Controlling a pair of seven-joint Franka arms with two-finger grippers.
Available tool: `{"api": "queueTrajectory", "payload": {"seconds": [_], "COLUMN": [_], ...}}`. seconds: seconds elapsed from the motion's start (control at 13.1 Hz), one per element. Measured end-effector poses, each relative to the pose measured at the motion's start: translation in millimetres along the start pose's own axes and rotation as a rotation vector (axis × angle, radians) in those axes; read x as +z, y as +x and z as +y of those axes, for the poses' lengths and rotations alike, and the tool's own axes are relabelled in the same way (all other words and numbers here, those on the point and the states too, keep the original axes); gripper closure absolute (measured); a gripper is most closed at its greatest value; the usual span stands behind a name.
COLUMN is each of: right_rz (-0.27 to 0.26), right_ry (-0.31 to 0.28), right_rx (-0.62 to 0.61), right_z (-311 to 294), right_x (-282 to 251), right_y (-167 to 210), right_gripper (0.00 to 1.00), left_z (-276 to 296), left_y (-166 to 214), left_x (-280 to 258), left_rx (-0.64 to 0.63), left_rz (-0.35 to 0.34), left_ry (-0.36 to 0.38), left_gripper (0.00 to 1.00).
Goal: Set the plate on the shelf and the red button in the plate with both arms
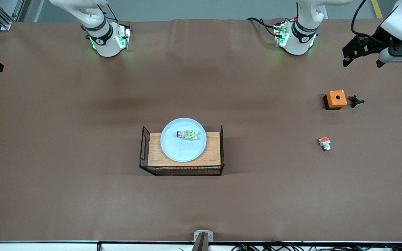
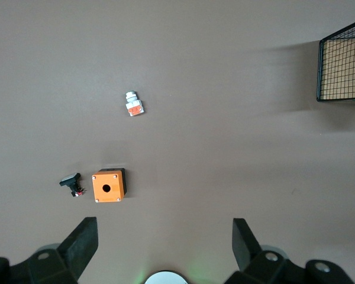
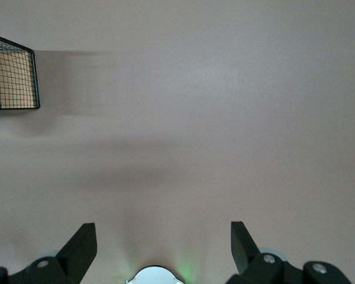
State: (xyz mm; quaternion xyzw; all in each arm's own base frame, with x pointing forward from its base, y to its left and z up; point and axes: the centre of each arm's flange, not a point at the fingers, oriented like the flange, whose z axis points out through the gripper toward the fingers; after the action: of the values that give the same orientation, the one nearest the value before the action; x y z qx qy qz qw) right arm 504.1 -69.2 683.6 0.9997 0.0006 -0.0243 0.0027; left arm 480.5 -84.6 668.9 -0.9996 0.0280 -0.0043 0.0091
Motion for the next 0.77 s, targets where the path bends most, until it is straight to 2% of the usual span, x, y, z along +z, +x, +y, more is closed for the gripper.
{"api": "queueTrajectory", "payload": {"seconds": [0.77], "right_rz": [0.004], "right_ry": [-0.002], "right_rx": [0.0], "right_z": [0.5], "right_x": [1.6], "right_y": [2.7], "right_gripper": [0.0], "left_z": [2.8], "left_y": [-0.9], "left_x": [0.4], "left_rx": [0.006], "left_rz": [-0.005], "left_ry": [0.001], "left_gripper": [0.0]}}
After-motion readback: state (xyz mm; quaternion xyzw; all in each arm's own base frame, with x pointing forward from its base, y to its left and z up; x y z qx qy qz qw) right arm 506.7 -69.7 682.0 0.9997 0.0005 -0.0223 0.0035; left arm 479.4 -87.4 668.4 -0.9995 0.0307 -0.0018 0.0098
